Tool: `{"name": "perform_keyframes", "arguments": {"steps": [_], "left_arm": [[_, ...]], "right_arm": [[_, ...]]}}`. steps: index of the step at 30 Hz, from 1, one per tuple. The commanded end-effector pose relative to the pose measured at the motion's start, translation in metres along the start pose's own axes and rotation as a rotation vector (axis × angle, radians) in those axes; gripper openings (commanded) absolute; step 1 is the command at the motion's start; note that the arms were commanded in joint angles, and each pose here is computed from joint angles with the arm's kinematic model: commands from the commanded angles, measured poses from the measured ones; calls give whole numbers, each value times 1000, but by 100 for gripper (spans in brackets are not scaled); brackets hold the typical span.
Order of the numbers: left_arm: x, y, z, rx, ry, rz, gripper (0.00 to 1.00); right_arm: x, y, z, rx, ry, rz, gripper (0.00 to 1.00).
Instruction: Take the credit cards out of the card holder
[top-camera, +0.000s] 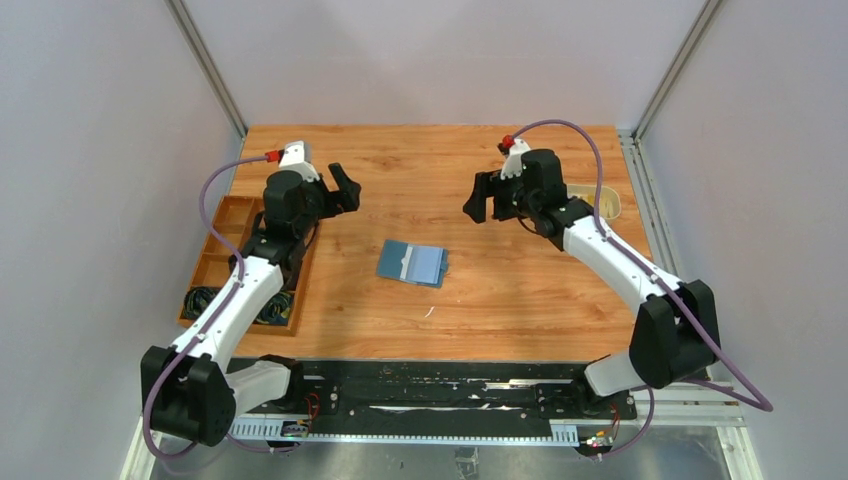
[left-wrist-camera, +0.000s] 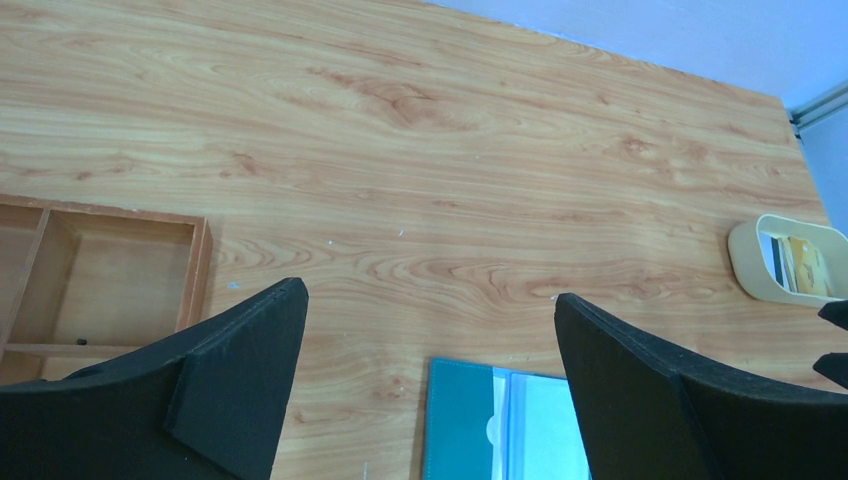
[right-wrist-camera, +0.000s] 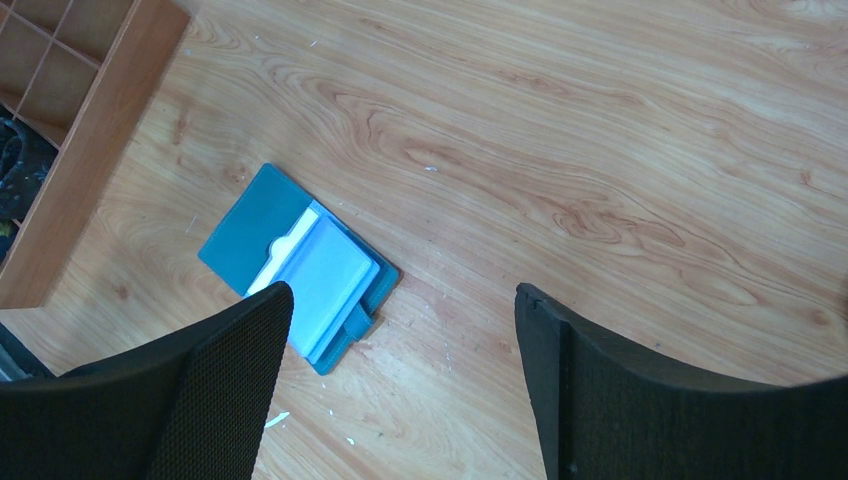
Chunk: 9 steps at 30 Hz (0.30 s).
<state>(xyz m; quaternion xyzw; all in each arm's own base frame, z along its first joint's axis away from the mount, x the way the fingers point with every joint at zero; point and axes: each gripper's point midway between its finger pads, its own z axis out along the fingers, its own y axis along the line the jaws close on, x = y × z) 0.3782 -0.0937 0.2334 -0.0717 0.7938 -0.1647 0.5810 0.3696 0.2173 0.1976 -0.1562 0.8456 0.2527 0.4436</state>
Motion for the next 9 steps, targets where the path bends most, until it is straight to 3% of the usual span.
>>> {"name": "perform_keyframes", "arguments": {"steps": [1,9], "left_arm": [[-5,4,-3,-12,-32,9,100],[-8,6,-4,-25,-42,9,100]], "right_arm": [[-1,8,-6,-27,-23,-21,85],[1,11,-7,-50,-33,-31,86]]}}
